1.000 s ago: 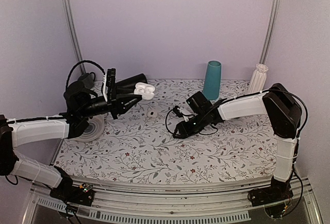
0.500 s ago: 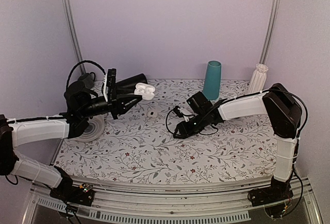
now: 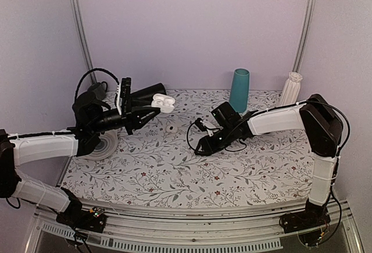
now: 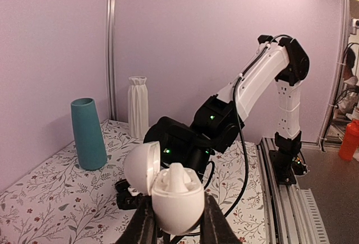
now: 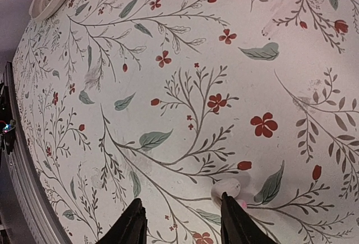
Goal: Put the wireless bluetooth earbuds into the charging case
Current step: Pick up the right earbud from the center of the board.
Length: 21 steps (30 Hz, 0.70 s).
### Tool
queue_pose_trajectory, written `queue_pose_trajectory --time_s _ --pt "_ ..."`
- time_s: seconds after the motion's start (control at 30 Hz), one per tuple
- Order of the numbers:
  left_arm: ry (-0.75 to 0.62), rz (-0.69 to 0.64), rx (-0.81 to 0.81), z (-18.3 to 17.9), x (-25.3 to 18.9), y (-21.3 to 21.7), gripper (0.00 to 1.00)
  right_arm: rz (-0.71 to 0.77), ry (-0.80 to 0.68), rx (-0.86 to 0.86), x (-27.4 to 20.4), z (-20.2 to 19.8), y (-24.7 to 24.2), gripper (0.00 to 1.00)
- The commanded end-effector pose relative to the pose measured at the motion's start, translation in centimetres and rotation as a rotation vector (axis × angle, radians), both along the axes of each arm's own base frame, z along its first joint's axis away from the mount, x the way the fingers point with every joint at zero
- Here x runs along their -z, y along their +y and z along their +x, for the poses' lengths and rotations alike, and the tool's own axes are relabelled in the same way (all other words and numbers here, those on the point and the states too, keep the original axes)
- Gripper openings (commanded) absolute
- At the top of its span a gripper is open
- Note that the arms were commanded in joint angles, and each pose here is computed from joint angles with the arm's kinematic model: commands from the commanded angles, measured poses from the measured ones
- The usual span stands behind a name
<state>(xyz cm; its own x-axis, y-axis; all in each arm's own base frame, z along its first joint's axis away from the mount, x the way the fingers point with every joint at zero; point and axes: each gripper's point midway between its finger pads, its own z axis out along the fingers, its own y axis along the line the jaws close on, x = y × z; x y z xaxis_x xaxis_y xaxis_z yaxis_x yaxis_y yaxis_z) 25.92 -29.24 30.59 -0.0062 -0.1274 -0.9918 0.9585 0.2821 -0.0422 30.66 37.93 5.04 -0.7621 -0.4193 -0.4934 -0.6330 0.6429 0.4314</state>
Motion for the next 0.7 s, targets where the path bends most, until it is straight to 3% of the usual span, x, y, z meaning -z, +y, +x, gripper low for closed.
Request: queue_pose_trajectory --time_s 0.0,0.67 --pt "-0.013 -0.007 -0.004 0.5 -0.7 0.1 0.0 0.012 0.011 -0.024 0.1 -0.6 0.3 0.45" --pt "-0.014 -0.003 -0.012 0.6 -0.6 0.1 0.0 0.01 0.037 -0.031 1.1 -0.7 0.5 0.45"
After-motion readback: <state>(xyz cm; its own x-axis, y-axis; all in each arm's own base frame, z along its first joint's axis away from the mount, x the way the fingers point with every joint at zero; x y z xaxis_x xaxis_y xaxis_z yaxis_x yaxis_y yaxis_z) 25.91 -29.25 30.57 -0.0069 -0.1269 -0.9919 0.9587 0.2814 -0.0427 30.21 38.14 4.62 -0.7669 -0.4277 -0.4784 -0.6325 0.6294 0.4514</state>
